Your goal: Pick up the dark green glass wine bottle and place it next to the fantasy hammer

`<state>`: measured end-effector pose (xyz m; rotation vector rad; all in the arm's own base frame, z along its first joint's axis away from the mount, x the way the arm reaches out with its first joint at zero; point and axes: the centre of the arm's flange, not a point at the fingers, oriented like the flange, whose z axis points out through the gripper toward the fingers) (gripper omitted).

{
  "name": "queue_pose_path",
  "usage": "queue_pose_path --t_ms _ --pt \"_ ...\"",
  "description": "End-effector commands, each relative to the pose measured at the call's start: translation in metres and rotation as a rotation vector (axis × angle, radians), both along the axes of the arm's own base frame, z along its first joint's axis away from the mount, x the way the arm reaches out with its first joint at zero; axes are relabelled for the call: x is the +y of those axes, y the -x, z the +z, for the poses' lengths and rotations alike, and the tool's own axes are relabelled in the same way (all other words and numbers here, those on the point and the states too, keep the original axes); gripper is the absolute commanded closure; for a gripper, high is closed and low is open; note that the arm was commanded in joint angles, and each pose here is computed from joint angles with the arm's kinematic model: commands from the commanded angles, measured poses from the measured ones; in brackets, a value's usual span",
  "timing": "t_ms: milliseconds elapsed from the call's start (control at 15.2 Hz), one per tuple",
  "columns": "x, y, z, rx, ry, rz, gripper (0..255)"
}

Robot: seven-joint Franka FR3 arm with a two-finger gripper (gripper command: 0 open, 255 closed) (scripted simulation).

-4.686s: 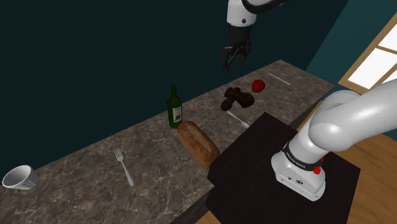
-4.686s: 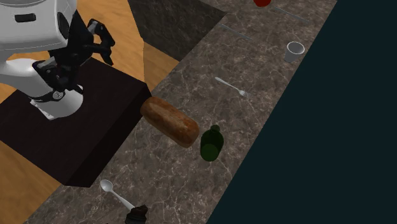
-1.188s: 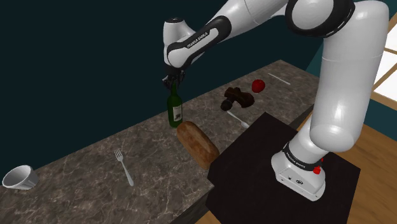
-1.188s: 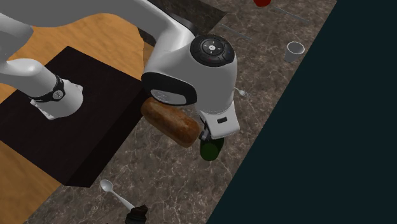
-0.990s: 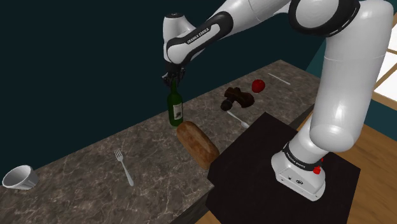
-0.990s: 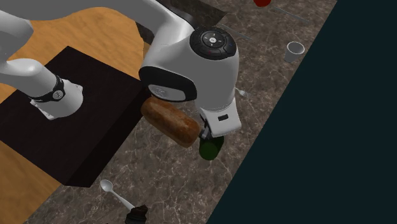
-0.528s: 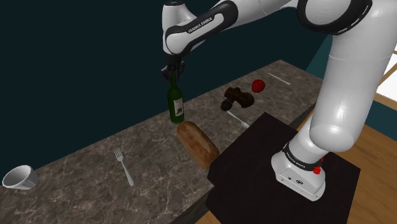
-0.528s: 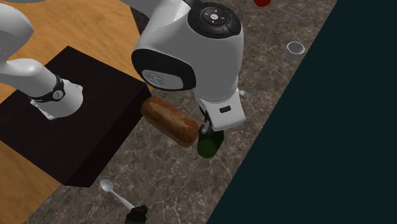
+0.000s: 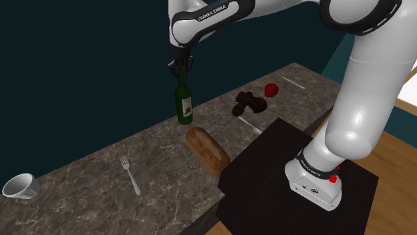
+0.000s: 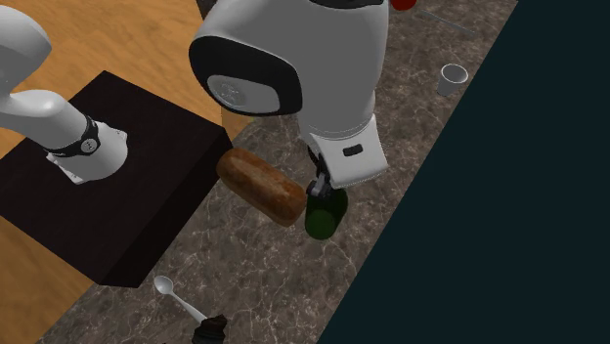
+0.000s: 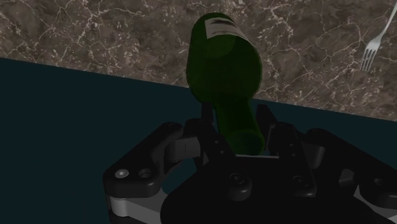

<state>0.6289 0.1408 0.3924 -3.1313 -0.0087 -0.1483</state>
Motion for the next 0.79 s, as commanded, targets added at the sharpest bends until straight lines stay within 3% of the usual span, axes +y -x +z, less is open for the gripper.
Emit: queue_pose_path --t_ms 0,726 --pt "-0.001 0.001 0.012 0.000 0.000 0.000 255" --pt "-0.001 0.001 0.070 0.000 0.000 0.000 255"
